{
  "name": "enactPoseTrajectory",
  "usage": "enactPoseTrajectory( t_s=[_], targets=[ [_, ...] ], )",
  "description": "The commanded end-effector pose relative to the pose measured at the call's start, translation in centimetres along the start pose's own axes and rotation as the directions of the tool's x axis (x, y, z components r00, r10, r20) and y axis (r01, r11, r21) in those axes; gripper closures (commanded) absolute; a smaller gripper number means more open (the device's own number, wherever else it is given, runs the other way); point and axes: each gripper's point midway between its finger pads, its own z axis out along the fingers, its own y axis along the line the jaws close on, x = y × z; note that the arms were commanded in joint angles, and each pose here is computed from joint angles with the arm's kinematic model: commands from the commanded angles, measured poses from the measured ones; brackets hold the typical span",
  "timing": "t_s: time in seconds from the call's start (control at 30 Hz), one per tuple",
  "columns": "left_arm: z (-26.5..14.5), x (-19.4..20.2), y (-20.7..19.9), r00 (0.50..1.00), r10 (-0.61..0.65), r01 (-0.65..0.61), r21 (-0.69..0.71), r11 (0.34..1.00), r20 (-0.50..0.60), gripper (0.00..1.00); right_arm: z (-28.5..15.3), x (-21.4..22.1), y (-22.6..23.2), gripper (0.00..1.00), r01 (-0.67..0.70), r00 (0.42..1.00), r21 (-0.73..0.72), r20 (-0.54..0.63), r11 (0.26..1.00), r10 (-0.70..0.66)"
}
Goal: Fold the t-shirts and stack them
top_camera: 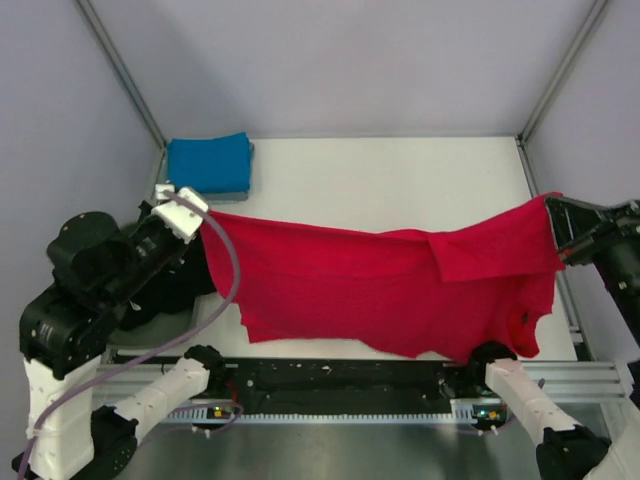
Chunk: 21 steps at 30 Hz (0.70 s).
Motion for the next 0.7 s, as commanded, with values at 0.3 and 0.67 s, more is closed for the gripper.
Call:
enactPoseTrajectory(
  t_s=[0.3, 0.67],
  targets=[
    [15.0, -1.0, 7.4, 0.997, -0.006, -0.021, -0.328, 0.944, -0.081, 1.00, 20.8, 2.4, -3.4, 1.00, 0.023, 0.991, 0.019, -0.136, 1.000, -0.020],
    [21.2, -5.6, 14.9, 0.998, 0.067, -0.061, -0.520, 0.852, -0.008, 1.00, 27.5, -7.7, -7.4, 1.00, -0.122, 0.991, -0.045, 0.053, 0.992, 0.124]
  ],
)
